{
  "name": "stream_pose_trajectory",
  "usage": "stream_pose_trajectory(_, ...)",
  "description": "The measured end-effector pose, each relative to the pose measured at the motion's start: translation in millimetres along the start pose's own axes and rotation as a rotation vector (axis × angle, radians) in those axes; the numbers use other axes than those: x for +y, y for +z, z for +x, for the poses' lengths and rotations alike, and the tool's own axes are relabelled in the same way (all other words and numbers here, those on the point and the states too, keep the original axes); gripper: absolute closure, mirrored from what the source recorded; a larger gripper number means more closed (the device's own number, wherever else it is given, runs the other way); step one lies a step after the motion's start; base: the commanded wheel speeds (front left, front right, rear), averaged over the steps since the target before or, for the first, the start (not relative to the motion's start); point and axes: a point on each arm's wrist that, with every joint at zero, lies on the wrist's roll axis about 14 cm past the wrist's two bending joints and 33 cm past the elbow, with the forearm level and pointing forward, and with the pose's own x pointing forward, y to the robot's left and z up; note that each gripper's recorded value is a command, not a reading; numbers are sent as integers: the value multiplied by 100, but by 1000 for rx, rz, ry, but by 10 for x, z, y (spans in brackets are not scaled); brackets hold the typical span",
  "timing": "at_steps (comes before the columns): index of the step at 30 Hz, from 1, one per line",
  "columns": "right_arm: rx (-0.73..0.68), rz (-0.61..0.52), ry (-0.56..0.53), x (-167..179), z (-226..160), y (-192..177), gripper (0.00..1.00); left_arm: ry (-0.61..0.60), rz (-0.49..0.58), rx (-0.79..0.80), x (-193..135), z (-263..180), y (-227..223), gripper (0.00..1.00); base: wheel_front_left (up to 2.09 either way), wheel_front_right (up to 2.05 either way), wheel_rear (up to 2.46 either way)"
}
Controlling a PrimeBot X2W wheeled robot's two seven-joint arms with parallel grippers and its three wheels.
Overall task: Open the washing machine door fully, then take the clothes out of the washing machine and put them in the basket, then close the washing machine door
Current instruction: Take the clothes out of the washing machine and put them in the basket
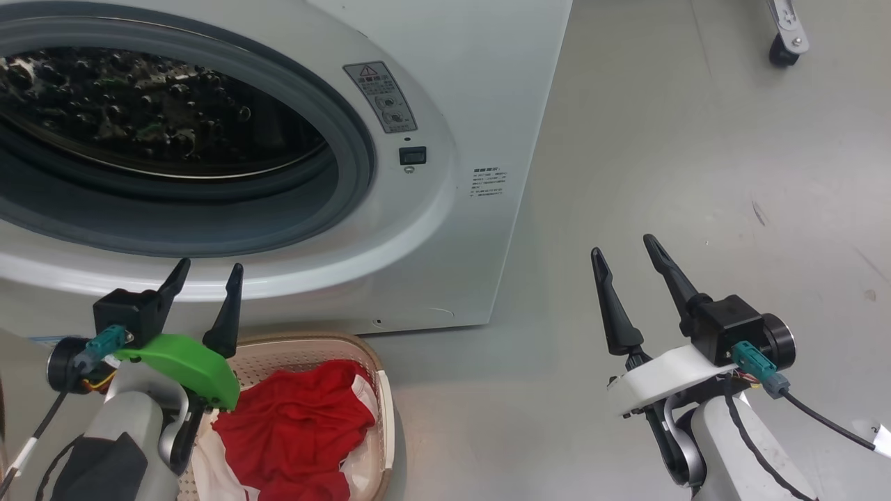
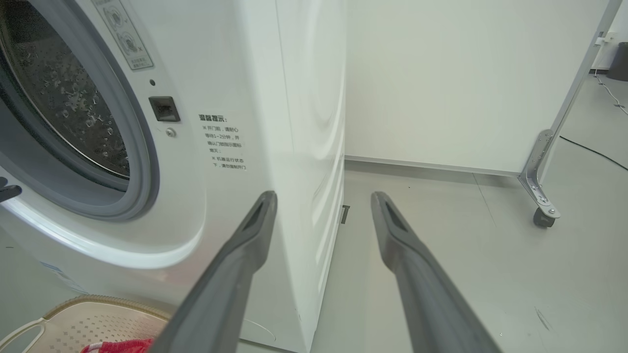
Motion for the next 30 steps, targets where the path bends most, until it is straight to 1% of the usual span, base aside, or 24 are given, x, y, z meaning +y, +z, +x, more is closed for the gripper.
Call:
stream_pose_trajectory(4, -8, 8, 13, 59, -50, 33, 0, 7, 23, -88, 16, -115, 279, 0, 0, 0, 0)
stream_pose_trajectory(10, -34, 9, 36, 136, -98, 125, 0, 44, 13, -152, 95, -378, 419, 0, 0, 0, 0)
stream_pose_trajectory(12, -39, 9, 36, 140, -124, 143, 0, 36, 48, -167, 70, -442, 465, 0, 0, 0, 0)
stream_pose_trajectory(15, -44, 11, 46, 163, -144, 162, 0, 40, 66, -184, 67, -502, 509, 0, 0, 0, 0)
stream_pose_trajectory(24, -73, 12, 34, 135, -211, 259, 0, 124, 13, -256, 126, -731, 610, 0, 0, 0, 0)
stream_pose_trajectory(30, -74, 14, 20, 94, -238, 258, 0, 168, -7, -276, 191, -817, 626, 0, 0, 0, 0)
